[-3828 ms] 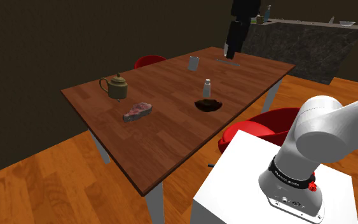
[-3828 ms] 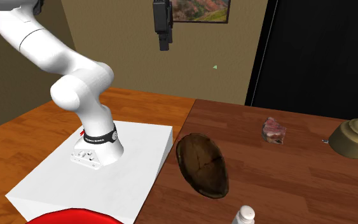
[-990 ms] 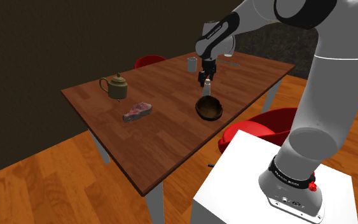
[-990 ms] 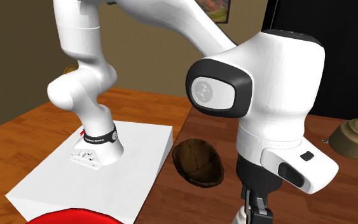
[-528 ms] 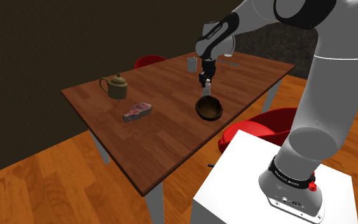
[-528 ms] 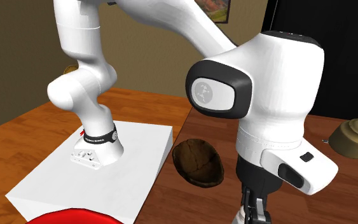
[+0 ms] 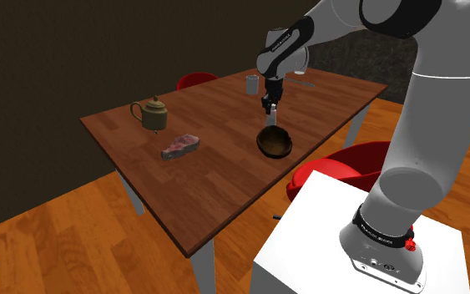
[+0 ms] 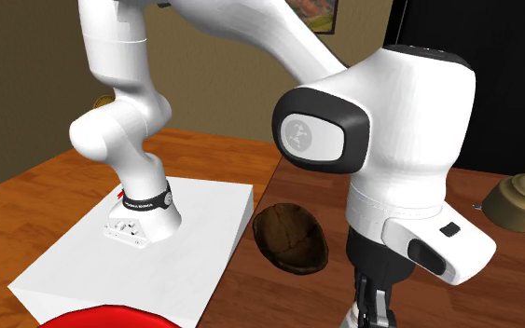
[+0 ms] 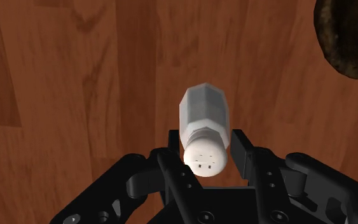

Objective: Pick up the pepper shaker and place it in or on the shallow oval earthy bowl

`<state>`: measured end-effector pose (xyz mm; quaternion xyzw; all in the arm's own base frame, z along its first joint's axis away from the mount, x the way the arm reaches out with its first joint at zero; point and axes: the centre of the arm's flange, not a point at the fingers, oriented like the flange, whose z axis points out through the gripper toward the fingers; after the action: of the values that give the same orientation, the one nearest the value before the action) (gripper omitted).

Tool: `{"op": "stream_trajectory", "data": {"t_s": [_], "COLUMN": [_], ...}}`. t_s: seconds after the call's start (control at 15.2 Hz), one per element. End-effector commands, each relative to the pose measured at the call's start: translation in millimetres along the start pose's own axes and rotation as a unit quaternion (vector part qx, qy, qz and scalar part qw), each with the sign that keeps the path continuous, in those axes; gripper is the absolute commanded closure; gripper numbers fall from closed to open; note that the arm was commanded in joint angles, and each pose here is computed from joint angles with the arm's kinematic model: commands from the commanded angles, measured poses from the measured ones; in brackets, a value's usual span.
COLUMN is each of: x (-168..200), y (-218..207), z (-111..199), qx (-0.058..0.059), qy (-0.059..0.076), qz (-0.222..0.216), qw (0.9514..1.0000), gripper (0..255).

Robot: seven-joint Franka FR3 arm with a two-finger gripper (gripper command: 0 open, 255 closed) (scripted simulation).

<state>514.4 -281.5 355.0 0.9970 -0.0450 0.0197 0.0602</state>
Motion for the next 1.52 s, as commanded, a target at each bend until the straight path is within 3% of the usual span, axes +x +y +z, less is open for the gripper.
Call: {"op": "stream_trajectory", "data": {"t_s": [0.0,1.45], "x": [0,5], "y": [0,14], "z": [0,-115], "qx": [0.0,0.0], "qy": [0.0,0.0], "qz": [0.0,0.0], "qw": [1.0,1.0], "gripper": [255,255]}}
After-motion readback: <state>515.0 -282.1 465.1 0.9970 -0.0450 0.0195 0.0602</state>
